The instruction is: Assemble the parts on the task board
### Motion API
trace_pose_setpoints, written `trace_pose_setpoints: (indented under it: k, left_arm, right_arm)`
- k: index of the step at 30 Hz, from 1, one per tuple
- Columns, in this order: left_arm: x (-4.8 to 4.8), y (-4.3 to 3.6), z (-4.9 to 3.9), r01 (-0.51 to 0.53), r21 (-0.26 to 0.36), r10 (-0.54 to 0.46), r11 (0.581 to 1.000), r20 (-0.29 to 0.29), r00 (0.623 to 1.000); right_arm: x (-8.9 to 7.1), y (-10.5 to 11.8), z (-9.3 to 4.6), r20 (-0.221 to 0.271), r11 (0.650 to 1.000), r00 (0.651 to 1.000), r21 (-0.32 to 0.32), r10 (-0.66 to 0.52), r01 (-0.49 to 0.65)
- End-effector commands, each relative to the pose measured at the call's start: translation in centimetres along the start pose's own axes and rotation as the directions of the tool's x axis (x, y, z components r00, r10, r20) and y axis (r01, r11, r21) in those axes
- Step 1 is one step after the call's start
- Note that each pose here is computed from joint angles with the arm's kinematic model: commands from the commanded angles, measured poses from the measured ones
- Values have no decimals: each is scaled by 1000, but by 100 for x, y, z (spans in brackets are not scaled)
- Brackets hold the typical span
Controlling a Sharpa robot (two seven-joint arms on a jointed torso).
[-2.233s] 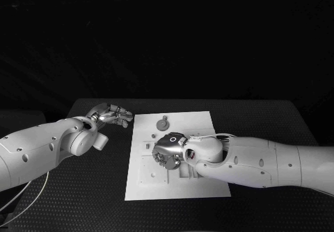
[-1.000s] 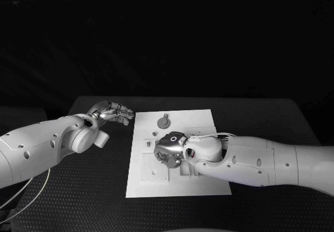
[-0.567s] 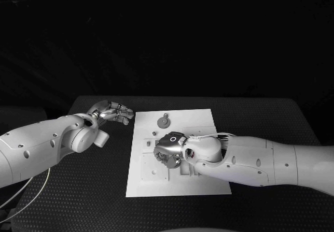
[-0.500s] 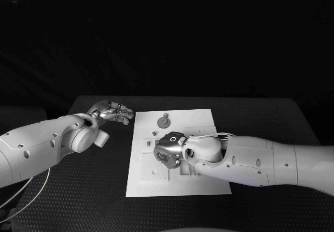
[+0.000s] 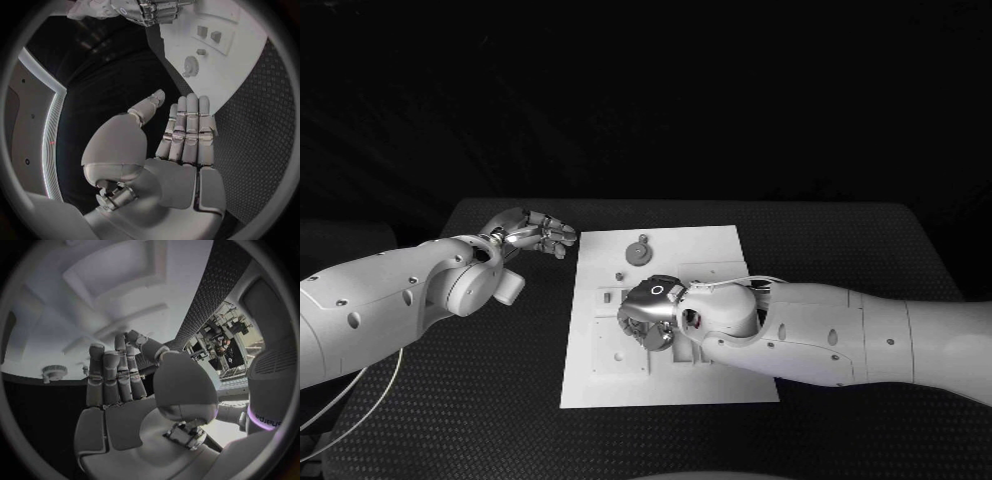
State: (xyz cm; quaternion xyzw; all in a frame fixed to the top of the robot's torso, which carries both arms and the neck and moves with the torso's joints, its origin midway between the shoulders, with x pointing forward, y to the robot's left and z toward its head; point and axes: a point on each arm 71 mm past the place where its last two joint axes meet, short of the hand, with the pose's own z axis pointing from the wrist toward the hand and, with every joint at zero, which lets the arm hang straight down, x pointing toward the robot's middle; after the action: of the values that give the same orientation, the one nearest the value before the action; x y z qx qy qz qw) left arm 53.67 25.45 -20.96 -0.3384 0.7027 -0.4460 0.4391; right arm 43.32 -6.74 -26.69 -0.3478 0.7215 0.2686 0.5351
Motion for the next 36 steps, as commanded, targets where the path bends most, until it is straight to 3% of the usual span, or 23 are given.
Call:
trace_pose_setpoints:
  k: [1, 13, 20, 26, 33, 36]
  left_arm:
    - [9, -16, 2, 7, 6, -7, 1000, -8, 1000]
    - [4, -12, 2, 7, 3, -7, 1000, -9, 1000]
    - [-13, -3, 9, 7, 3, -7, 1000, -14, 1000]
    - [-33, 6, 9, 6, 1, -6, 1000, -8, 1000]
    - [-26, -1, 10, 6, 10, -6, 1000, -13, 1000]
    - [-21, -5, 10, 7, 12, -6, 1000, -14, 1000]
  right_arm:
    - [49, -56, -22, -14, 1000, 1000, 22, 20, -19]
    - [26, -89, -45, 30, 999, 999, 35, 38, -39]
    - [12, -165, -102, 74, 996, 996, 68, 49, -54]
    - [-24, -228, -209, 141, 994, 988, 77, 71, -83]
    - [-314, -356, -382, 231, 981, 962, 85, 148, -172]
    - [-453, -456, -474, 214, 980, 967, 110, 140, -166]
